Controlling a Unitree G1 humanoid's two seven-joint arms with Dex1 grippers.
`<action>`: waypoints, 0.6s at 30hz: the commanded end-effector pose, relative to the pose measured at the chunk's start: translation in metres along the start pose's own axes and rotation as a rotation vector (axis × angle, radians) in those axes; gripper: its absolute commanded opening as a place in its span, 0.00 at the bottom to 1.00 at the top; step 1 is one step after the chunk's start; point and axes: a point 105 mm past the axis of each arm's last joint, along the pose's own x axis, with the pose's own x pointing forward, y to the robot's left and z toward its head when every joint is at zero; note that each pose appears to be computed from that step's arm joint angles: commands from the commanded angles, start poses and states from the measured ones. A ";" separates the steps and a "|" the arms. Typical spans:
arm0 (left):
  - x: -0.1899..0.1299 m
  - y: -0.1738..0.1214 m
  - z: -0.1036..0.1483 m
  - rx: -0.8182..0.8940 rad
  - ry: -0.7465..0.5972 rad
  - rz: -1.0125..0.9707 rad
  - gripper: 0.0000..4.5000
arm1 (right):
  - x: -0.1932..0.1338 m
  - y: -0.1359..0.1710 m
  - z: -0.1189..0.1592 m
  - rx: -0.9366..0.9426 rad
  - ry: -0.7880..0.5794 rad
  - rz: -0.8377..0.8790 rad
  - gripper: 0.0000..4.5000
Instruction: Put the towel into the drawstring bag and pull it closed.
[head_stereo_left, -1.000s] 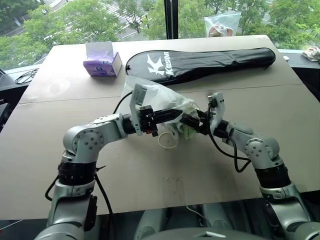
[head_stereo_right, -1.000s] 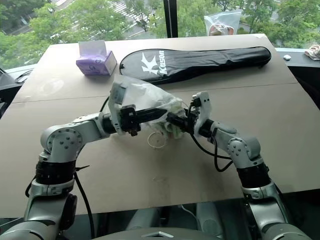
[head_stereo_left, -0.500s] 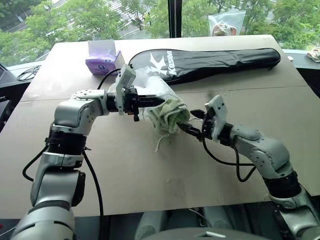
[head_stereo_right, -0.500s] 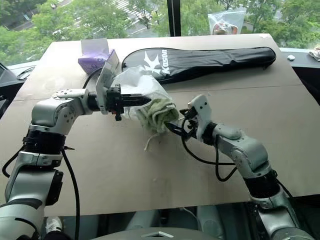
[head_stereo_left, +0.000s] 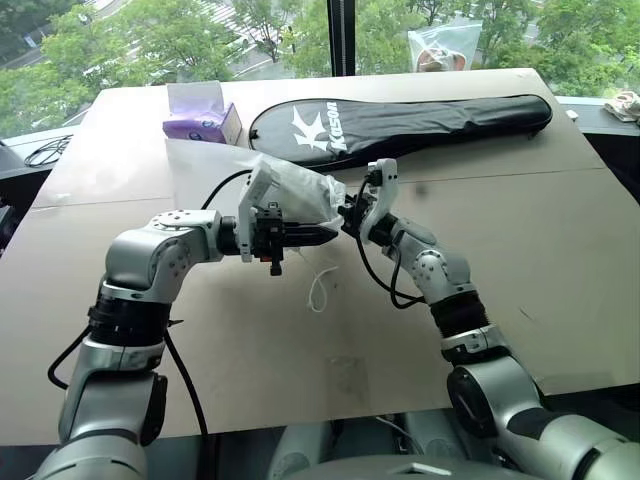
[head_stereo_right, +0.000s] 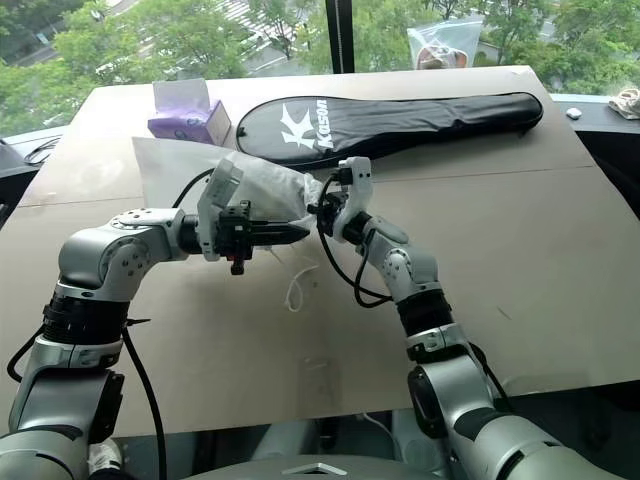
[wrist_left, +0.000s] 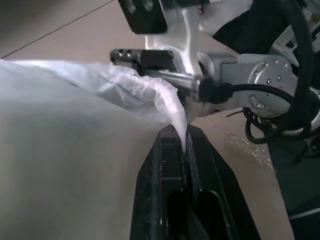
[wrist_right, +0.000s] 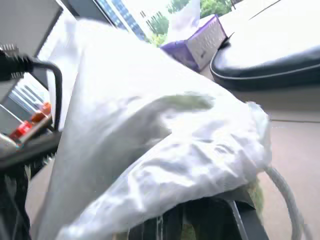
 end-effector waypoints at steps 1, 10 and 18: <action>-0.004 -0.004 0.015 0.020 -0.049 0.005 0.00 | -0.003 0.010 0.024 0.120 -0.111 0.126 0.01; 0.020 -0.011 0.013 0.032 -0.060 -0.114 0.00 | -0.063 0.023 0.006 0.197 0.016 0.184 0.01; 0.064 -0.063 -0.001 -0.087 -0.039 -0.432 0.00 | -0.072 0.015 -0.010 0.055 0.098 0.073 0.01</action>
